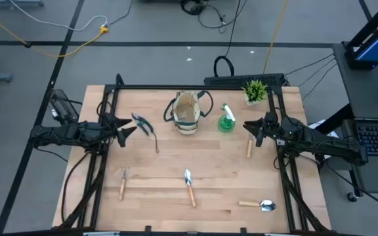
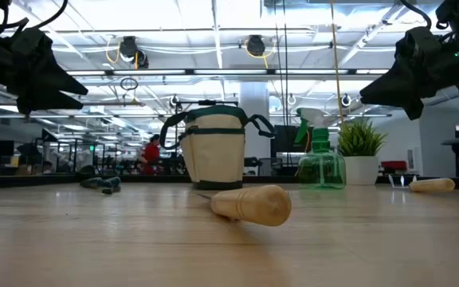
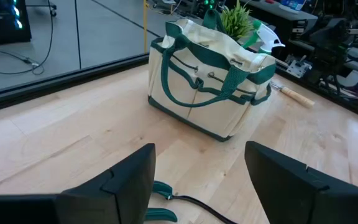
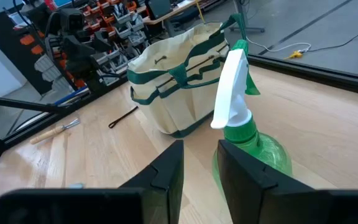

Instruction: Pick & Place Garden tools in Gardening bag

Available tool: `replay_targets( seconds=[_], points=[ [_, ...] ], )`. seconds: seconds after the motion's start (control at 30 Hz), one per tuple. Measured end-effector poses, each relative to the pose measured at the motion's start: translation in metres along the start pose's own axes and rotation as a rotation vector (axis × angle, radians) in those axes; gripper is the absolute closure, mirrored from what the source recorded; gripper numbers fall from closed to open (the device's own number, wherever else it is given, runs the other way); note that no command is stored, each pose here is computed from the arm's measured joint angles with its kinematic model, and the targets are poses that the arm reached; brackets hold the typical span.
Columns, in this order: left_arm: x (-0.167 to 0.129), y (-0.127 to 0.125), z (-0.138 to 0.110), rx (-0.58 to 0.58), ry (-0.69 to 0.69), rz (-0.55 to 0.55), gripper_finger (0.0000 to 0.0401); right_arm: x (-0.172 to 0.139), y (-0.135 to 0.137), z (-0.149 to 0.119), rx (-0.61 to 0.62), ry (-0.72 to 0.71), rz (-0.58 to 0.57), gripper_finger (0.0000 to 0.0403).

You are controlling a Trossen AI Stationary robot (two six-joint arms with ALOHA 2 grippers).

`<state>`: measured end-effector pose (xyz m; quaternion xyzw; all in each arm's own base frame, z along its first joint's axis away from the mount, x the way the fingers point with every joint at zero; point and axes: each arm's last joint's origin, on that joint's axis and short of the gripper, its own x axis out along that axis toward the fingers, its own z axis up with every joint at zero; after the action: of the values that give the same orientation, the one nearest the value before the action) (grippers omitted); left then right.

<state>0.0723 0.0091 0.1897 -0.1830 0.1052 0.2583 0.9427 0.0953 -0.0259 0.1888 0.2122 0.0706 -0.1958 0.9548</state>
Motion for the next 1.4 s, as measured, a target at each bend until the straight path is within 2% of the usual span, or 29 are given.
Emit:
replay_targets(
  seconds=[0.8, 0.93, 1.1, 1.27, 1.4],
  points=[
    [0.000, 0.000, 0.000, 0.000, 0.000, 0.000, 0.0148, 0.000, 0.000, 0.000, 0.000, -0.002, 0.000, 0.0314],
    [0.000, 0.000, 0.000, 0.000, 0.000, 0.000, 0.0148, 0.000, 0.003, 0.006, -0.019, -0.062, 0.023, 0.0314],
    [0.000, 0.000, 0.000, 0.000, 0.000, 0.000, 0.0148, -0.002, 0.007, 0.016, -0.121, -0.171, 0.061, 0.0314],
    [0.000, 0.000, 0.000, 0.000, 0.000, 0.000, 0.0148, -0.004, 0.011, 0.026, -0.057, -0.275, 0.106, 0.0314],
    [0.000, 0.000, 0.000, 0.000, 0.000, 0.000, 0.0148, -0.002, 0.013, 0.029, -0.076, -0.299, 0.110, 0.0314]
  ],
)
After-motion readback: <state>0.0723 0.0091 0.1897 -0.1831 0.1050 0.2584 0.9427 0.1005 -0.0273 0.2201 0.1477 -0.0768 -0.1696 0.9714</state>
